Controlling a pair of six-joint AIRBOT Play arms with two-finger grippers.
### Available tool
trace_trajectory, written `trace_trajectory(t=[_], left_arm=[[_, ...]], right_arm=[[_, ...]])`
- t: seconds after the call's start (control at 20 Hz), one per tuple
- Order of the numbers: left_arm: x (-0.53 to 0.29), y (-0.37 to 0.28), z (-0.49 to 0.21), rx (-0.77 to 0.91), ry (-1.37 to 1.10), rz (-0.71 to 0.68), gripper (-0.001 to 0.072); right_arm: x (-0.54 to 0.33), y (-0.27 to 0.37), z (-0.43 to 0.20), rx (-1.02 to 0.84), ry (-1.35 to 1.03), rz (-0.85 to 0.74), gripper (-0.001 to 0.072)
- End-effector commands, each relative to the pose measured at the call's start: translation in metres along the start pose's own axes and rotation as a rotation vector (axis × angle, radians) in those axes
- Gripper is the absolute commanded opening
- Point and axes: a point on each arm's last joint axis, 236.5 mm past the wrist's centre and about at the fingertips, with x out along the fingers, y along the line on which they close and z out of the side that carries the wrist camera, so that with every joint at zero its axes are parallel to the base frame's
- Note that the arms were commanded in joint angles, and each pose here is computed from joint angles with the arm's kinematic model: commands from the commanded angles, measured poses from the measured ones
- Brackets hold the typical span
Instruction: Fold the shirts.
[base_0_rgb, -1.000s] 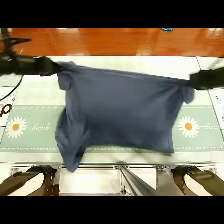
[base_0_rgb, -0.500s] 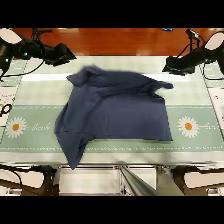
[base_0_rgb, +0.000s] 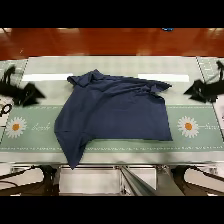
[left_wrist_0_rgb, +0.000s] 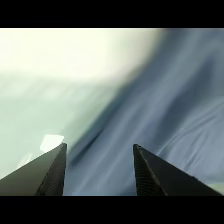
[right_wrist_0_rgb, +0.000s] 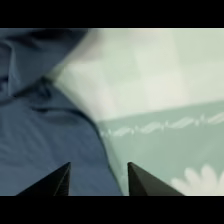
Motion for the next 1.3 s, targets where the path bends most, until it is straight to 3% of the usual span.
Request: trace_trajectory(t=[0.0, 0.15, 0.35, 0.65, 0.7, 0.8, 1.05, 1.25], left_arm=[[0.02, 0.055, -0.072, -0.249, 0.022, -0.062, 0.0508], [0.036, 0.062, -0.1, -0.316, 0.041, -0.15, 0.0508], [0.062, 0.059, -0.119, -0.325, 0.069, -0.163, 0.0508], [0.094, 0.039, -0.127, -0.22, 0.131, -0.154, 0.0507], [0.099, 0.037, -0.128, -0.198, 0.138, -0.142, 0.0486], [0.103, 0.033, -0.13, -0.136, 0.147, -0.134, 0.0033], [0.103, 0.032, -0.13, -0.128, 0.147, -0.133, 0.0025], [0.103, 0.033, -0.129, -0.117, 0.141, -0.13, 0.0025]], right_arm=[[0.025, -0.007, -0.061, 0.071, -0.03, 0.118, 0.0413], [0.037, 0.004, -0.096, 0.074, 0.012, 0.188, 0.0412], [0.031, 0.014, -0.106, 0.055, 0.015, 0.213, 0.0412], [0.026, 0.033, -0.104, 0.084, 0.013, 0.295, 0.0412], [0.023, 0.036, -0.103, 0.097, 0.011, 0.318, 0.0412], [0.016, 0.026, -0.105, 0.121, 0.021, 0.316, 0.0412], [0.009, -0.065, -0.17, 0.248, 0.23, 0.011, 0.0412], [0.025, -0.067, -0.202, 0.314, 0.31, 0.015, 0.0412]])
